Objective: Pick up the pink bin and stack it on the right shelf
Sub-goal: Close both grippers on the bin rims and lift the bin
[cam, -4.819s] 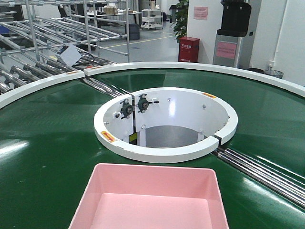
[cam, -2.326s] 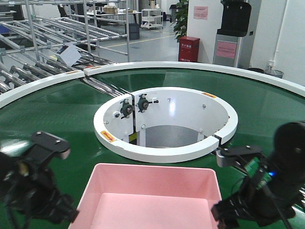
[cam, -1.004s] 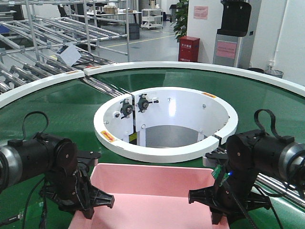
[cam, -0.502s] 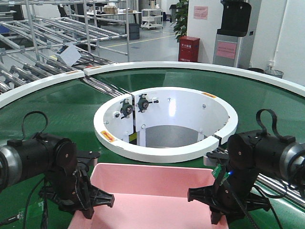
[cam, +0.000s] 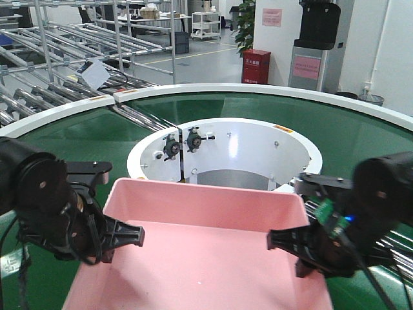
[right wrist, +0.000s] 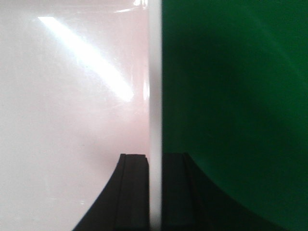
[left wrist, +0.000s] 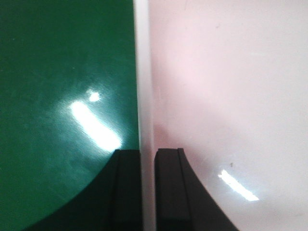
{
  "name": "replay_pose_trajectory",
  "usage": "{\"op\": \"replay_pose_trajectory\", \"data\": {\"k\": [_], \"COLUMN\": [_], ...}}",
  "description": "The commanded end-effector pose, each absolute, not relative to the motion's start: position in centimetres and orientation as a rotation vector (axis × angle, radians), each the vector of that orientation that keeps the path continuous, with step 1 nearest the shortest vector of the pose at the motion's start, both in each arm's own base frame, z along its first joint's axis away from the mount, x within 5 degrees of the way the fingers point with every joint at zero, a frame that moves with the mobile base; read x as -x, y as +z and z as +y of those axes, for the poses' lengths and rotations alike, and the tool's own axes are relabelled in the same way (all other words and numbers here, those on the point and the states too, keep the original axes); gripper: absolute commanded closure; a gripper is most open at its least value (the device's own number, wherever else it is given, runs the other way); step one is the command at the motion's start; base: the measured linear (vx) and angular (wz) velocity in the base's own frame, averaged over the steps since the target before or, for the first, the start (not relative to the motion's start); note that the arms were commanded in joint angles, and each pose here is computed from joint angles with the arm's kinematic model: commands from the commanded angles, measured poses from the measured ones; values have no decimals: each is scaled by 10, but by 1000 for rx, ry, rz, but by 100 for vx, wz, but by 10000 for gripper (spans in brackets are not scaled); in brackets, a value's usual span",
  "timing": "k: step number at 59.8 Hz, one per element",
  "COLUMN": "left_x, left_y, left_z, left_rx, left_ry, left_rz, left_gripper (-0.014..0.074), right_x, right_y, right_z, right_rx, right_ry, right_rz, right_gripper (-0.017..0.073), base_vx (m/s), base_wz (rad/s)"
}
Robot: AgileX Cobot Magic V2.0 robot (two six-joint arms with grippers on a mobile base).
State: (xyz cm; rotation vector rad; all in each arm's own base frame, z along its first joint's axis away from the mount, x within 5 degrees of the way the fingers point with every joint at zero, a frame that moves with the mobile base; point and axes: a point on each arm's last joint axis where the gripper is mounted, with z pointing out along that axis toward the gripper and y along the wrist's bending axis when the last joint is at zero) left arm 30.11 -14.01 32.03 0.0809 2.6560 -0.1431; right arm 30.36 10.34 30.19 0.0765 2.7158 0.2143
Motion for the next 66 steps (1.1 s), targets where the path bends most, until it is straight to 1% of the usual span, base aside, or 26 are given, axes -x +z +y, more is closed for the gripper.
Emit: {"op": "replay_pose_trajectory", "data": {"k": [1,9,10,16,21,35,66], "left_x": [-269,-229,-221,-204,-196,-195,-195], "left_y": [357,357,356,354,353,352,352], "left_z": [-142,-151,-152,-152,-153,-154,-154], "left_rx": [-67,-81,-79,-70,-70,-75,-75], "left_ry": [-174,-217,-224,-236,-243,-245,-244], "left_rz": [2476,2431,2423,2409,2401,2407,2408], "left_gripper": [552,552,552,552,552,552,552], "right_x": [-280,-253,-247,-231,-222,-219,-219], "right_y": [333,340,341,343,342,339,340], "right_z": [85,77,78,87,94,96,96], "right_rx": [-35,-9,13,82,88,65,66], "right_ry": [154,120,105,98,114,127,135], "right_rz": [2562,2560,2556,2530,2528,2523,2514], "right_gripper": [475,475,475,475,475,475,475], "base_vx": [0,0,0,0,0,0,0], "base_wz": [0,0,0,0,0,0,0]}}
